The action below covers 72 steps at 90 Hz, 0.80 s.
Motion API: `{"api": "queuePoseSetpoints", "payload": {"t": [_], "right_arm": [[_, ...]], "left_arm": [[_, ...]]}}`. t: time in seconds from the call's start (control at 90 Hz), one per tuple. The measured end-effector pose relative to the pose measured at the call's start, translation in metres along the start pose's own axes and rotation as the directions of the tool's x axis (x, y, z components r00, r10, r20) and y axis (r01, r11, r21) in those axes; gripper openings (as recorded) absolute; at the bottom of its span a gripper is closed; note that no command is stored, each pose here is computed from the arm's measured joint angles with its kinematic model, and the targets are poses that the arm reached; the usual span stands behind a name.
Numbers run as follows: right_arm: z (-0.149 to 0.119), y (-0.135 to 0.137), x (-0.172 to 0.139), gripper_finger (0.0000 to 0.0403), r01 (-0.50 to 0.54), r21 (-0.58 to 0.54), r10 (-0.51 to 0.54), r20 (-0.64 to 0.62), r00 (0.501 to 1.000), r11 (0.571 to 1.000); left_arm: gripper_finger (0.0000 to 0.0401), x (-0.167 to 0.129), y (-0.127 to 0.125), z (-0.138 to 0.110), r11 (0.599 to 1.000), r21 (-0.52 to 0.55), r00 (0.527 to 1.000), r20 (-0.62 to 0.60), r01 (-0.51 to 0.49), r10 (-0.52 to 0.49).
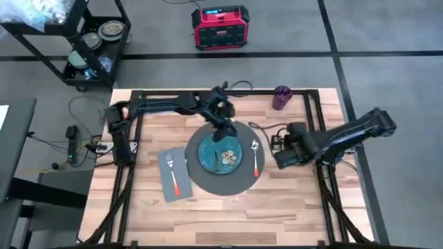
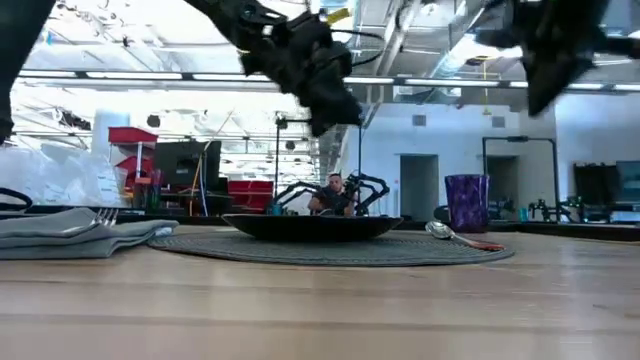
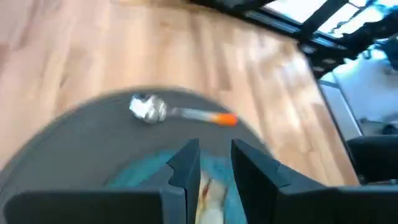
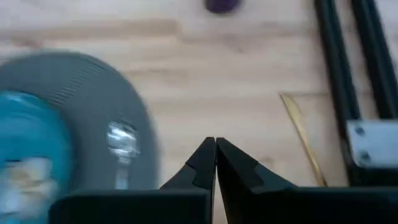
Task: Set table place
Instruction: Put the gold knife on the gray placemat
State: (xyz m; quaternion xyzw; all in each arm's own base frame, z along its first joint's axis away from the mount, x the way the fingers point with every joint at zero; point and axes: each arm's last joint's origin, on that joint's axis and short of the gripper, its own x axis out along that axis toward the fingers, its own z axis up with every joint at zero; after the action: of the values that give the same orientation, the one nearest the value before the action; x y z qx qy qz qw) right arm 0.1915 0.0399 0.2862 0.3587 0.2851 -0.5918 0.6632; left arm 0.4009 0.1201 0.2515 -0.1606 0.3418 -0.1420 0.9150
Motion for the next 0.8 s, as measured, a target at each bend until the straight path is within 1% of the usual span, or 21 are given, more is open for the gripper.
{"api": "queuePoseSetpoints", "payload": {"t": [0.056,0.1,0.278,0.367,0.444,0.567,0.689,0.744,0.8], "right_arm": [[0.005,-0.003,-0.002,0.0000,-0.018,0.005,0.018,0.013,1.000,1.000],[0.007,-0.005,-0.003,0.0000,-0.023,0.002,0.023,0.020,1.000,1.000],[0.012,-0.010,-0.003,0.0000,0.010,-0.012,-0.010,0.035,0.999,1.000],[0.013,-0.013,-0.004,0.0000,0.032,-0.028,-0.031,0.041,0.999,0.999],[0.014,-0.014,-0.004,0.0000,0.044,-0.031,-0.043,0.042,0.998,0.999],[0.019,-0.017,-0.005,0.0000,0.031,-0.009,-0.030,0.041,0.999,0.999],[0.028,-0.019,-0.011,0.0000,-0.004,0.030,0.002,0.055,0.999,1.000],[0.031,-0.021,-0.013,0.0000,-0.019,0.040,0.016,0.064,0.998,0.999],[0.033,-0.021,-0.015,0.0000,-0.027,0.030,0.025,0.068,0.997,0.999]], "left_arm": [[0.0075,0.012,0.001,0.008,1.000,0.005,1.000,-0.012,0.021,-0.021],[0.0075,0.023,0.003,0.014,0.998,0.017,0.998,-0.014,0.057,-0.057],[0.0075,0.059,0.008,0.046,0.981,0.056,0.982,0.019,0.187,-0.188],[0.0075,0.077,0.012,0.056,0.973,0.059,0.974,0.028,0.223,-0.225],[0.0075,0.090,0.018,0.066,0.966,0.080,0.967,0.061,0.244,-0.249],[0.0075,0.107,0.026,0.084,0.956,0.146,0.948,0.160,0.254,-0.277],[0.0075,0.123,0.035,0.093,0.948,0.173,0.904,0.294,0.268,-0.310],[0.0075,0.130,0.039,0.096,0.938,0.213,0.865,0.370,0.274,-0.338],[0.0075,0.138,0.041,0.097,0.923,0.254,0.809,0.449,0.290,-0.378]]}}
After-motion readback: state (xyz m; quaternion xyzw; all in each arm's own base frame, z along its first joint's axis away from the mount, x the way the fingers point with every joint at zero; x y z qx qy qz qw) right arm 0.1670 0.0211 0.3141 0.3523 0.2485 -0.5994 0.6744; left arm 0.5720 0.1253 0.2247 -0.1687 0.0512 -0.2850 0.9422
